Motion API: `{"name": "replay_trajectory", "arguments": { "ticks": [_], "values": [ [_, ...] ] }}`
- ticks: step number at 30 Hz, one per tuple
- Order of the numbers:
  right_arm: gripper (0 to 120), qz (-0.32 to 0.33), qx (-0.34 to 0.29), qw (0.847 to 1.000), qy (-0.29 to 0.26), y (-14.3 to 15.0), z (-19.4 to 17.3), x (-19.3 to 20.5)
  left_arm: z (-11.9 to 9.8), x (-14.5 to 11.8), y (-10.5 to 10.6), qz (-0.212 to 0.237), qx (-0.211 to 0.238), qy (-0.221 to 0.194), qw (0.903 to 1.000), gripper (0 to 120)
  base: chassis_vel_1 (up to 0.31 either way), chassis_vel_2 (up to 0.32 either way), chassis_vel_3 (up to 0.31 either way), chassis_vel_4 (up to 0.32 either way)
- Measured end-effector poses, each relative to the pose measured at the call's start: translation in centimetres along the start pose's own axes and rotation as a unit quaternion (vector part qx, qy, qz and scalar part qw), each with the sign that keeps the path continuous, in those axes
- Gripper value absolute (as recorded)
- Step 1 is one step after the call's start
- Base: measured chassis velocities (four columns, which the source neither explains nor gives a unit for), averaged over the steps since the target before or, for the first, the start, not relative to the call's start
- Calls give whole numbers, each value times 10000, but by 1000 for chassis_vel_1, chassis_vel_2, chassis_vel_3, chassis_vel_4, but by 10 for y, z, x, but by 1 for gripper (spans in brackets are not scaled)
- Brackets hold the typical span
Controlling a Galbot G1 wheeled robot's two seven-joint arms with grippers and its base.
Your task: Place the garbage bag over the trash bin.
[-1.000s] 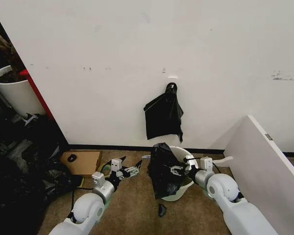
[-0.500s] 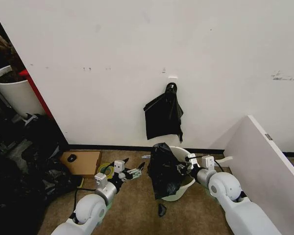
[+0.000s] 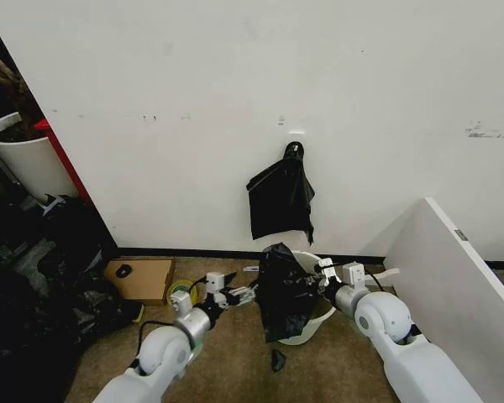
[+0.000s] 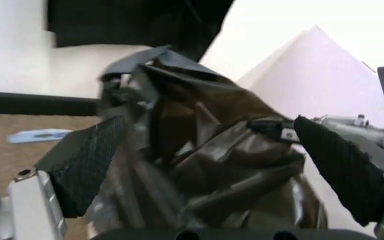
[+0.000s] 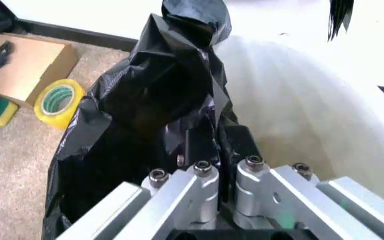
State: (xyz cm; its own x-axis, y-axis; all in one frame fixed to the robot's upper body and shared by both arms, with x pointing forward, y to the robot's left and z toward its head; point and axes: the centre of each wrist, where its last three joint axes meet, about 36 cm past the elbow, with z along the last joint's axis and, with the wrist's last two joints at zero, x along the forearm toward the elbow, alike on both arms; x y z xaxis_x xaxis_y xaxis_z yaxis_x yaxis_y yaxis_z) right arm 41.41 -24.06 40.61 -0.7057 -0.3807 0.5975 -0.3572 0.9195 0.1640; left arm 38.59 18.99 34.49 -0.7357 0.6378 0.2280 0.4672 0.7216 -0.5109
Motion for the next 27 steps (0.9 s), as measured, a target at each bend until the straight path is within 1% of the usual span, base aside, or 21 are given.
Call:
{"name": "replay_trajectory", "arguments": {
  "ticks": [1,2,5,9,10,11,14,17,22,27],
  "values": [
    [0,-3,11,10000,0,1,0,0,-3,-7,-3,47,44,68,10000,100,0,0,0,0],
    [0,-3,11,10000,0,1,0,0,-3,-7,-3,47,44,68,10000,100,0,0,0,0],
    [0,42,75,9999,-85,2,-1,1,-15,-30,-15,17,83,348,9994,100,0,0,0,0],
    [0,182,287,9990,-292,1,-10,7,-27,-45,-34,-344,36,777,9964,100,0,0,0,0],
    [0,182,287,9990,-292,1,-10,7,-27,-45,-34,-344,36,777,9964,100,0,0,0,0],
    [0,310,546,9973,-369,1,-10,9,-30,-45,-38,-487,-23,853,9952,100,0,0,0,0],
    [0,505,916,9938,-385,1,-7,10,-30,-41,-37,-696,-133,927,9932,100,0,0,0,0],
    [0,647,1057,9916,-360,-4,-5,8,-29,-38,-30,-866,-148,963,9915,100,0,0,0,0],
    [0,645,1120,9911,-308,-8,-3,5,-25,-38,-26,-920,-99,951,9912,100,0,0,0,0],
    [0,604,1127,9913,-299,-7,-3,4,-28,-49,-29,-867,-116,901,9921,100,0,0,0,0]
  ]
}}
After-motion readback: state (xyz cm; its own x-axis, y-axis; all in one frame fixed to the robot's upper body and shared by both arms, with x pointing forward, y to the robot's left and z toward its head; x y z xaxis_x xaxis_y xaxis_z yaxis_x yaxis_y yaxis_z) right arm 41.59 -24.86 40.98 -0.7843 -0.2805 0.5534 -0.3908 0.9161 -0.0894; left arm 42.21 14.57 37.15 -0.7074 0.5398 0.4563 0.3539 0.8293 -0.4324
